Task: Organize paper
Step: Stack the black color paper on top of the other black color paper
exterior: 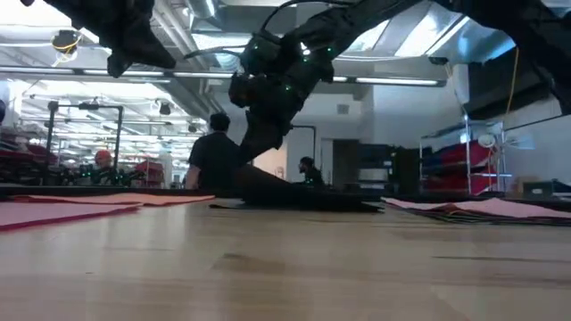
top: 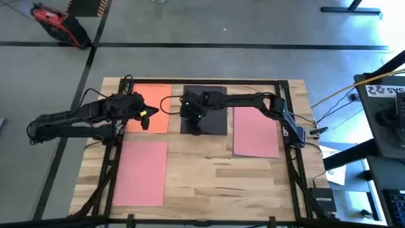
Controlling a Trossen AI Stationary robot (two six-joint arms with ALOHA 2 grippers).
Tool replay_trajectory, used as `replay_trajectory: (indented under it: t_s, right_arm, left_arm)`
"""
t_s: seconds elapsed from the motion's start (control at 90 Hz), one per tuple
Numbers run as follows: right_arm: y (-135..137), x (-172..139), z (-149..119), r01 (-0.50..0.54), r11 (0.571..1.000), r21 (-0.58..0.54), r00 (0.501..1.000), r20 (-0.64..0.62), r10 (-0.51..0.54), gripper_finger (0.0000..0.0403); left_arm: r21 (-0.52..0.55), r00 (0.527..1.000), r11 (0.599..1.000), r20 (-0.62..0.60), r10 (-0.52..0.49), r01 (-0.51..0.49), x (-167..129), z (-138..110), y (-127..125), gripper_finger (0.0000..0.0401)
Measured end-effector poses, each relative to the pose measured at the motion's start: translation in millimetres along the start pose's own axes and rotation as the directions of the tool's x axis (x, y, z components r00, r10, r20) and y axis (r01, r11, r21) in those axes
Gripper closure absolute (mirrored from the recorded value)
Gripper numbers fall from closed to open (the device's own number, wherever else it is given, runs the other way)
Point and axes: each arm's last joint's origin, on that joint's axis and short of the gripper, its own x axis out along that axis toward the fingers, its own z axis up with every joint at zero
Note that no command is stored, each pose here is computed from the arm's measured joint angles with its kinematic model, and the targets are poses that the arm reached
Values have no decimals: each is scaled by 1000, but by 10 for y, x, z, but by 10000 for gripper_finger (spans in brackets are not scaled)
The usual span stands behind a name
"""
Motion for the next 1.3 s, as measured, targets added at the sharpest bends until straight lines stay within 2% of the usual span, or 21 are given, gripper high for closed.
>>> replay_trajectory:
  t_s: [1.3]
  right_arm:
    - [0,-1,72,-4,999,-49,997,73,8,403]
  left_arm:
    - [6,1000,1000,0,0,0,0,0,0,401]
